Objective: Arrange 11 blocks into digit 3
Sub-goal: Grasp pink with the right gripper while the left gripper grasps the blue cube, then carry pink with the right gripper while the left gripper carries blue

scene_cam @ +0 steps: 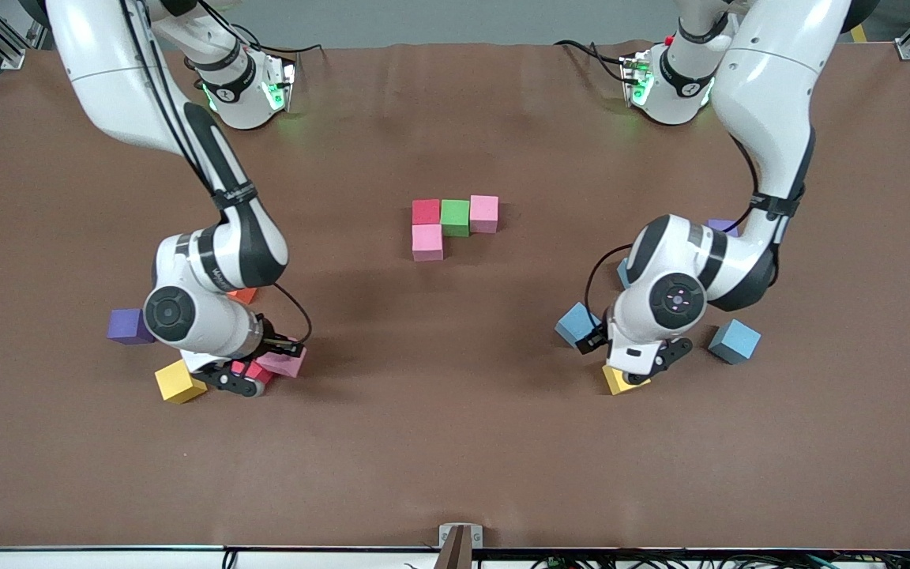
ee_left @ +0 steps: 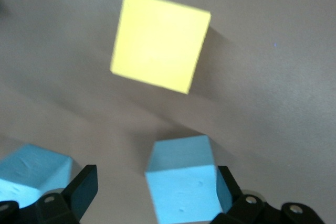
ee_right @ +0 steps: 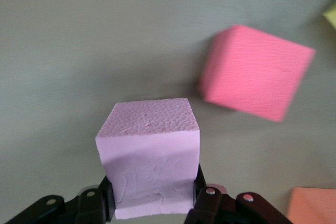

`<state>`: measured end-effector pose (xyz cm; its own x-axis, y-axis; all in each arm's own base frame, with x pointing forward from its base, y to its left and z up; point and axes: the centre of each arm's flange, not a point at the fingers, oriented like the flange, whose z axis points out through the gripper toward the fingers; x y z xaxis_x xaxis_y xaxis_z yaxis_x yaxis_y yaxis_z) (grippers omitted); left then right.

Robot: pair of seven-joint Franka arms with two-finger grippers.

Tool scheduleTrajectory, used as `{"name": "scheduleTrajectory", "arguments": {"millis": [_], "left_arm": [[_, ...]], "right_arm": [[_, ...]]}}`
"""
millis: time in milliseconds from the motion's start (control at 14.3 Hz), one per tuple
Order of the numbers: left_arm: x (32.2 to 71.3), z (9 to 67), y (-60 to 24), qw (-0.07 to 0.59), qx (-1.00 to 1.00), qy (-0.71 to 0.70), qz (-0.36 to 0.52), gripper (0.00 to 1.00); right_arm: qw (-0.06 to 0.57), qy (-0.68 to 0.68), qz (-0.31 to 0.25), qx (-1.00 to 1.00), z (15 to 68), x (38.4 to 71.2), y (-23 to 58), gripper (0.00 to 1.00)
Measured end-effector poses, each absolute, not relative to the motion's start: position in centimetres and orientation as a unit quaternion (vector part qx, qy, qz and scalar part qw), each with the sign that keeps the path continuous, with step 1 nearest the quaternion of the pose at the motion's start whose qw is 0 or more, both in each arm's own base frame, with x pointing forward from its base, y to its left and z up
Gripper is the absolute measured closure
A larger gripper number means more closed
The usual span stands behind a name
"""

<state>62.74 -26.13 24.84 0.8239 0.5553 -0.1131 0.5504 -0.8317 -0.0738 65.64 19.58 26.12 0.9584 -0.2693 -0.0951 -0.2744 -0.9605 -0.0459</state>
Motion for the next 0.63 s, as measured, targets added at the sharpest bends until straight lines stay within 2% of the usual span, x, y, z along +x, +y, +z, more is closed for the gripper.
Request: {"name": "scheduleTrajectory", "arguments": {"millis": [279, 628], "left_arm": [[61.9, 22.7, -27.4, 0.006, -0.947, -0.317, 0.05, 0.0], [60.9, 20.7, -26.7, 0.006, -0.946, -0.32, 0.05, 0.0]], "right_arm": [[0.035, 0.058, 0.033, -0.997, 27.9, 63.4, 29.0, 0.43], [0.019, -0.037, 0.071, -0.997, 28.5, 60.0, 37.5, 0.43]]}}
